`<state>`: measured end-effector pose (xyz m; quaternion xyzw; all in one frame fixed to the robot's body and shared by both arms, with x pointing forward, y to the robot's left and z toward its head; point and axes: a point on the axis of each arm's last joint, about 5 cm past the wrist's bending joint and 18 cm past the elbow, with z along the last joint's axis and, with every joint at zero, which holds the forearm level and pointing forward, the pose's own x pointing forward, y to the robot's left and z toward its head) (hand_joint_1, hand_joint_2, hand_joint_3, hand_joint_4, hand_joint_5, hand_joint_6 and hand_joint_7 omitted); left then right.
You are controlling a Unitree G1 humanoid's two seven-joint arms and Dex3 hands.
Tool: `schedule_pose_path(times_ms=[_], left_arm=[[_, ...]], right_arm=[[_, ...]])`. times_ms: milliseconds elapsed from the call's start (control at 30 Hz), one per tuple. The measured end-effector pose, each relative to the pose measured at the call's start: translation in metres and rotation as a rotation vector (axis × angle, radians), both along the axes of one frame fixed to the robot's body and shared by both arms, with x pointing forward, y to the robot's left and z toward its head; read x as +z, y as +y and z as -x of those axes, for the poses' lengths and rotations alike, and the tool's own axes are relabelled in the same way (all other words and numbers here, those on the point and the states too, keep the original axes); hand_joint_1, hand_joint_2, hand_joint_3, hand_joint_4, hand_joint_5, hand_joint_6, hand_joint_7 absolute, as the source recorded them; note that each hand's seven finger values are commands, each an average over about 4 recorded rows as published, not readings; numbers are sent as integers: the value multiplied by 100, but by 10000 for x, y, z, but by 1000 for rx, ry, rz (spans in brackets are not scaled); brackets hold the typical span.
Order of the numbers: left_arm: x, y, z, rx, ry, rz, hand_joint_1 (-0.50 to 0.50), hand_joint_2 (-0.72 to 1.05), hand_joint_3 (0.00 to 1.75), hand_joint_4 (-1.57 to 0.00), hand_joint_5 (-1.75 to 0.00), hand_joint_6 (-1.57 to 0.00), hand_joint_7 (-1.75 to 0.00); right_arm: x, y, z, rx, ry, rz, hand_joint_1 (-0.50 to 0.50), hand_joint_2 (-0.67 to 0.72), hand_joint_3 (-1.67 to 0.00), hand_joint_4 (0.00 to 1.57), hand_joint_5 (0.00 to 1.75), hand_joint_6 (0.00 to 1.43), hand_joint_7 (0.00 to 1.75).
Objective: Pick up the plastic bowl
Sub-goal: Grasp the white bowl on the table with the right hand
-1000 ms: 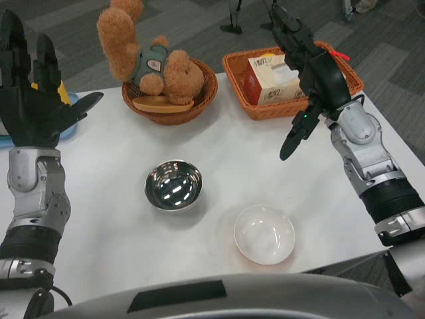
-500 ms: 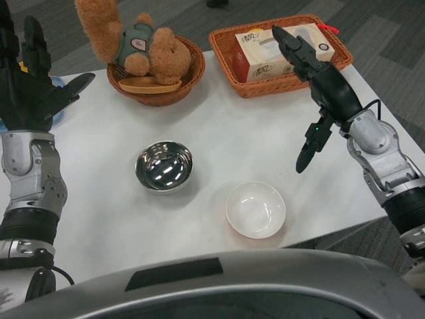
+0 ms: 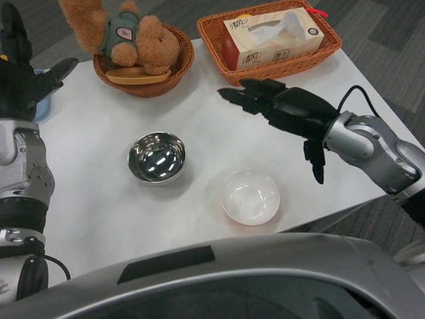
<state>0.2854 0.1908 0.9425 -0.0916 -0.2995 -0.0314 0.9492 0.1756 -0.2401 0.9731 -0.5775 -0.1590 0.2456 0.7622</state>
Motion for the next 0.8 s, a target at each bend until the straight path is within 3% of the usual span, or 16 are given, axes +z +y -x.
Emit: schedule_pose_path(times_ms=[133,400,600,800], left_arm=[[7,21,-38,-2,36,-14,-50,60,0,0,0,0,0],[73,51,-137,-6,82,-40,-50,69,0,0,0,0,0],[138,51,-200,-7,81,-47,-50,69,0,0,0,0,0],[144,45,-232,-7,93,-50,-50,69,0,0,0,0,0]], right_arm=[[-22,69,16,48,10,104,-33,47,0,0,0,0,5],[-62,340,-67,261,70,270,-33,41,0,2,0,0,7],[-170,503,-56,391,136,332,-33,41,-4,3,0,0,7],[-245,568,-24,444,177,345,-33,41,0,3,0,0,7]])
